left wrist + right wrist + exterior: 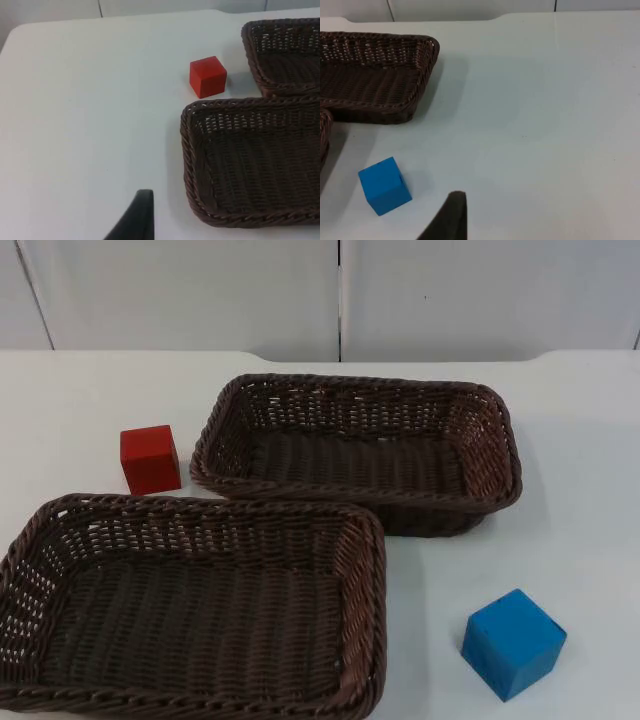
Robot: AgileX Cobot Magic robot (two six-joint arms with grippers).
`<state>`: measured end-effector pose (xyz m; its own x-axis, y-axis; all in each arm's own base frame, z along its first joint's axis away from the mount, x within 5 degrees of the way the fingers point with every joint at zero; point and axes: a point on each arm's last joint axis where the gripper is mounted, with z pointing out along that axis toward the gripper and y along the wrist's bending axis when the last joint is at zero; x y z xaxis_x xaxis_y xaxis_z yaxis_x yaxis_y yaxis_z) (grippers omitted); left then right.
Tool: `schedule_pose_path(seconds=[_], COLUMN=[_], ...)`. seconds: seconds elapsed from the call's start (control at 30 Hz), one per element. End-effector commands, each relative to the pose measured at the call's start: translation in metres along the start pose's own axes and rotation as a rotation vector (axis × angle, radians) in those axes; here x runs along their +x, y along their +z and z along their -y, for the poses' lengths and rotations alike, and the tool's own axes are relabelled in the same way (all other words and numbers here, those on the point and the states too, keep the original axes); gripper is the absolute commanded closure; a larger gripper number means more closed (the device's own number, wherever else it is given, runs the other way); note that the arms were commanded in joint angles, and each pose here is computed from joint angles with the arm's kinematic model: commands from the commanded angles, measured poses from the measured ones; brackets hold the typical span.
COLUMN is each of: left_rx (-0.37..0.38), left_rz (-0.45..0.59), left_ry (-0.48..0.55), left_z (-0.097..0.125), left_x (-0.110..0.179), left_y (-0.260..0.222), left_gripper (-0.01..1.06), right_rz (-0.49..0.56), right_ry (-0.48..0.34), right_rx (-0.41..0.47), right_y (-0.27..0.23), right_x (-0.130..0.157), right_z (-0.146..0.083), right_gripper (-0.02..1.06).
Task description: Pick up one cube with the left hand and place it into the upper basket. Pick up one cube with the right hand and place it into the lower basket.
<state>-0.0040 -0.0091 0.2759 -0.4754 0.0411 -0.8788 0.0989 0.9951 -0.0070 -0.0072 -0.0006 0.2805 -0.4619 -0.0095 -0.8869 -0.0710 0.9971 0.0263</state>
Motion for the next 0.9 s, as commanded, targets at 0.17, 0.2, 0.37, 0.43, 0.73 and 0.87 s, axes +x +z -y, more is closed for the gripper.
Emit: schedule_pose_path(seconds=[0.17,0.2,0.37,0.43,0.73,0.87], left_rx=[0.052,0.058,0.058,0.057,0.085,0.086], left_rz=[-0.051,-0.057,-0.054,-0.053,-0.005,0.007], left_ry=[-0.042,-0.047,-0.051,-0.052,-0.074,-0.077], left_z=[0.004,0.004,0.003,0.003,0.005,0.004], left_x=[-0.006,-0.008,-0.02,-0.023,-0.05,-0.06], left_y=[0.009,0.01,0.011,0.011,0.008,0.007], left_gripper=[0.0,0.0,0.0,0.0,0.0,0.0], right_rz=[0.005,0.005,0.005,0.005,0.005,0.005], right_ry=[0.002,0.002,0.002,0.002,0.002,0.002], right_rx=[0.004,0.004,0.004,0.004,0.004,0.004], right_y=[0.0,0.0,0.0,0.0,0.0,0.0], right_x=[0.0,0.0,0.0,0.0,0.0,0.0], right_z=[0.0,0.0,0.0,0.0,0.0,0.0], right_gripper=[-0.01,-0.01,-0.01,-0.01,-0.01,-0.01])
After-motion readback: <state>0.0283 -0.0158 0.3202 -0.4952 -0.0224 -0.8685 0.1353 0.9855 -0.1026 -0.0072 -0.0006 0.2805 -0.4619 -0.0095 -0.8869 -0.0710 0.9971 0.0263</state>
